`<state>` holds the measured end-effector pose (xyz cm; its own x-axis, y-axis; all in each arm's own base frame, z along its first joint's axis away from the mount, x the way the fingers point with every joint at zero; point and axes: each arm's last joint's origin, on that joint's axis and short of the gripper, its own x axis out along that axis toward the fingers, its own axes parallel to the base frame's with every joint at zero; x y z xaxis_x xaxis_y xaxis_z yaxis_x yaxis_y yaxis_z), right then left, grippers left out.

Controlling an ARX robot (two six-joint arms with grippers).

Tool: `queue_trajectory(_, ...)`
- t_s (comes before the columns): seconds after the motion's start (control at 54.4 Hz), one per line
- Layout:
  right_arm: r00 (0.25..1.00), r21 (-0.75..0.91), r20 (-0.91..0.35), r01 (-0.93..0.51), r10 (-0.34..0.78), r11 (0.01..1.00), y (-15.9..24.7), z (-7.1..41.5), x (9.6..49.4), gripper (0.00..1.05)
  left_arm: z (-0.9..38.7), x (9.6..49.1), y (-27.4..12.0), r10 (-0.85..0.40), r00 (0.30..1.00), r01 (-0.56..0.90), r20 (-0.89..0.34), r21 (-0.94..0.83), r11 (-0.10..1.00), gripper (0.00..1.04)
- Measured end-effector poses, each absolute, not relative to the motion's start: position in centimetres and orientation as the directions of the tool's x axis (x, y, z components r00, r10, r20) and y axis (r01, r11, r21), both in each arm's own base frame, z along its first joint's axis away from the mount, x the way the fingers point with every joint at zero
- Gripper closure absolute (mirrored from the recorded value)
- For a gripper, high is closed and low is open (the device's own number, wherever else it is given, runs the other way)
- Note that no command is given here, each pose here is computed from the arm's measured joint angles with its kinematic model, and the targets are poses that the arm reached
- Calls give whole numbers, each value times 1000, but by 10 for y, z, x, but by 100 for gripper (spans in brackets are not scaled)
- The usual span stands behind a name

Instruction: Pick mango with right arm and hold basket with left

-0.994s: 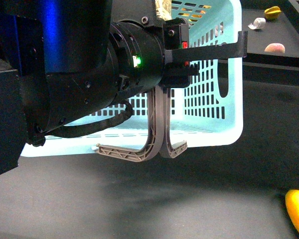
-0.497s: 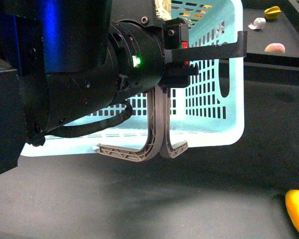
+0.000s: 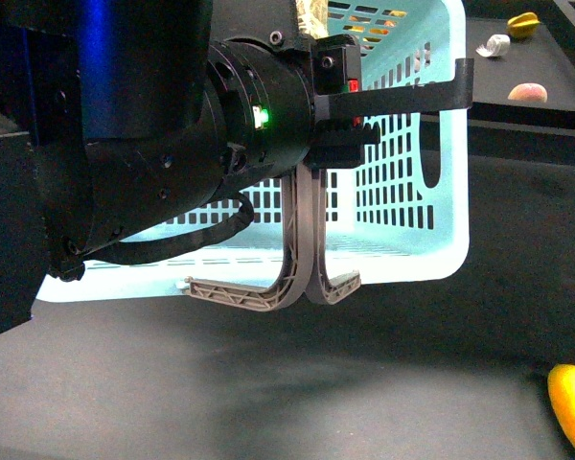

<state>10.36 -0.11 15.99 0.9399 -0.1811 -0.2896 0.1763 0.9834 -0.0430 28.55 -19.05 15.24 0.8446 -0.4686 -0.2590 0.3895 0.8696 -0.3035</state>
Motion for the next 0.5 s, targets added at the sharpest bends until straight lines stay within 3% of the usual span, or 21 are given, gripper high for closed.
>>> queue_trajectory(0.497,900,-69,-373,213,-223,975,-36,127,165,8,152,285,-190,-469,844,391,-260,-300,870,100)
